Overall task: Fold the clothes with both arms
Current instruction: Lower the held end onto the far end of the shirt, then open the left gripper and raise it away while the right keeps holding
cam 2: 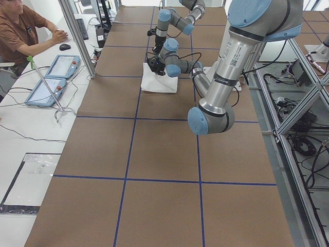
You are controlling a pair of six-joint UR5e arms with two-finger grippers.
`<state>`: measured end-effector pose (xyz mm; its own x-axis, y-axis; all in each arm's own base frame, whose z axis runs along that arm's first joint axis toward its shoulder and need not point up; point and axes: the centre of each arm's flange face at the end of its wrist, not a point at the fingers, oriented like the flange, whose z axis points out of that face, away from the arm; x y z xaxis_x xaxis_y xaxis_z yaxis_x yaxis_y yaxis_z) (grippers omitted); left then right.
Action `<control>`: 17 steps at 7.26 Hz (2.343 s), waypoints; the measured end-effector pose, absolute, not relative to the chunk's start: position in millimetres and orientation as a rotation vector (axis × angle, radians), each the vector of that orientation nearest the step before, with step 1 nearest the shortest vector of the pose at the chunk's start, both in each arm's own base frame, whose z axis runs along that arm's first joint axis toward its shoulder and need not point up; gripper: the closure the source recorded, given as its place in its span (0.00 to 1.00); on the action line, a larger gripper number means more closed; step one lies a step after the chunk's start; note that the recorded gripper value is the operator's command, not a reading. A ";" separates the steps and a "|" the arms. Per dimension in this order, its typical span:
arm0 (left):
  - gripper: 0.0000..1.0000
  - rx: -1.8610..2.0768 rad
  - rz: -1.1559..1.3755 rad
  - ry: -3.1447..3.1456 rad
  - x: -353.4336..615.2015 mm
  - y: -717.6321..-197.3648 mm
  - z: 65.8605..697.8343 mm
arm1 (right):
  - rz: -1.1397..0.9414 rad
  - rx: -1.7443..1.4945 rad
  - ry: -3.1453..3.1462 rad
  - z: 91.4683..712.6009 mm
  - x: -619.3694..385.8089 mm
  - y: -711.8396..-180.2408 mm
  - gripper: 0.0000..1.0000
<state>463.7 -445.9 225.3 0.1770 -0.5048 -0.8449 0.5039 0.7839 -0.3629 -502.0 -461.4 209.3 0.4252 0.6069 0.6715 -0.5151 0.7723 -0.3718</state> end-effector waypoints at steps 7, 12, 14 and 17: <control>0.25 0.015 -0.712 1.207 475.4 -464.3 244.2 | 0.709 -0.136 -0.864 218.8 -506.3 -468.7 0.50; 0.00 0.015 -0.714 1.200 473.9 -464.8 243.7 | 0.729 -0.156 -0.895 212.3 -490.1 -487.8 0.00; 0.00 0.005 -0.719 1.194 463.3 -472.9 245.8 | 0.698 -0.154 -0.912 211.1 -488.8 -488.1 0.00; 0.00 0.079 -0.630 1.148 399.3 -499.8 273.7 | 0.449 -0.010 -0.898 222.7 -493.9 -489.3 0.00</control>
<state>399.3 -499.8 273.7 0.2588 -0.4249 -0.8675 0.5035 0.8257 -0.2543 -493.9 -489.3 222.7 0.5369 0.3809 0.7527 -0.3730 0.9075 -0.1932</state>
